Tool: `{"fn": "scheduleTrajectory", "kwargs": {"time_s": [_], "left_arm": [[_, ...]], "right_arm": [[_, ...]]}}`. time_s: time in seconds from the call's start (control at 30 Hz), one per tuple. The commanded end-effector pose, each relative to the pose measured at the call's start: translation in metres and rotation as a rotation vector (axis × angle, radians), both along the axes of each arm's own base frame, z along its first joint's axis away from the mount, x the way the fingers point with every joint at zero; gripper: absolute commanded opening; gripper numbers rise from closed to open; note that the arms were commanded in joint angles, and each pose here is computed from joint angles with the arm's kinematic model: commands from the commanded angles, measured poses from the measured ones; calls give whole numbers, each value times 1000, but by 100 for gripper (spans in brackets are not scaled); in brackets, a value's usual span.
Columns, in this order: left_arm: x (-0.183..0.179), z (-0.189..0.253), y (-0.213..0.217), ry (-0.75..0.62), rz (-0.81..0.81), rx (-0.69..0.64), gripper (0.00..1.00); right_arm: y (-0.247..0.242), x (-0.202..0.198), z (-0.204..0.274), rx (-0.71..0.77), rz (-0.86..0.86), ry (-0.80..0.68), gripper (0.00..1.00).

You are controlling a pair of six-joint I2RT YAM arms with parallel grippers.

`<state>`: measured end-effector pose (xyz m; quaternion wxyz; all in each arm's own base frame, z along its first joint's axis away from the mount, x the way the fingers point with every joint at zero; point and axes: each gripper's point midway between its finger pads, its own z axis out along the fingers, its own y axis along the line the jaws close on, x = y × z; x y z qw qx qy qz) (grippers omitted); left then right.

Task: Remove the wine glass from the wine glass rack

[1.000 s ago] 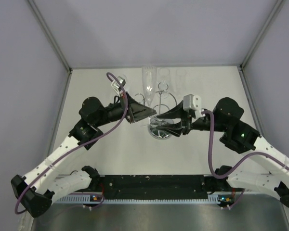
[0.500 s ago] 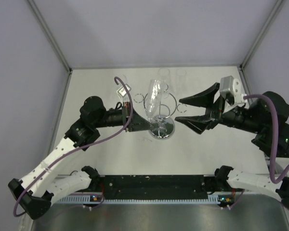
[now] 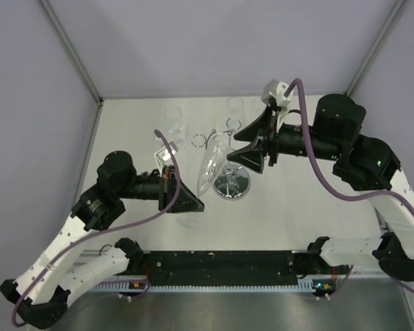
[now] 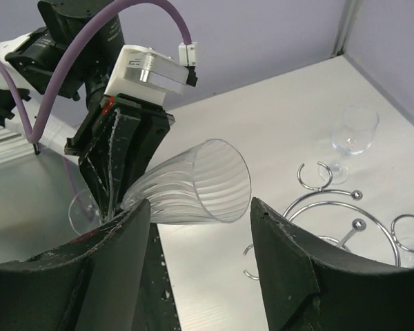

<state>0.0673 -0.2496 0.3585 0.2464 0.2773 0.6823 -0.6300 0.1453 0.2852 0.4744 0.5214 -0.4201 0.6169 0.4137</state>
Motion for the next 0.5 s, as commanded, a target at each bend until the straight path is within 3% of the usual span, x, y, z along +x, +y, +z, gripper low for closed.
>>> {"fn": "scheduleTrajectory", "kwargs": {"time_s": [0.0,0.47], "left_arm": [[-12,-1,7,-91,-51,-16,0],[-25,1,15,-170,-85,-37,0]], "right_arm": [[-8,-14,30,78,42,34,59],[21,-26,19,49,228,189,56]]}}
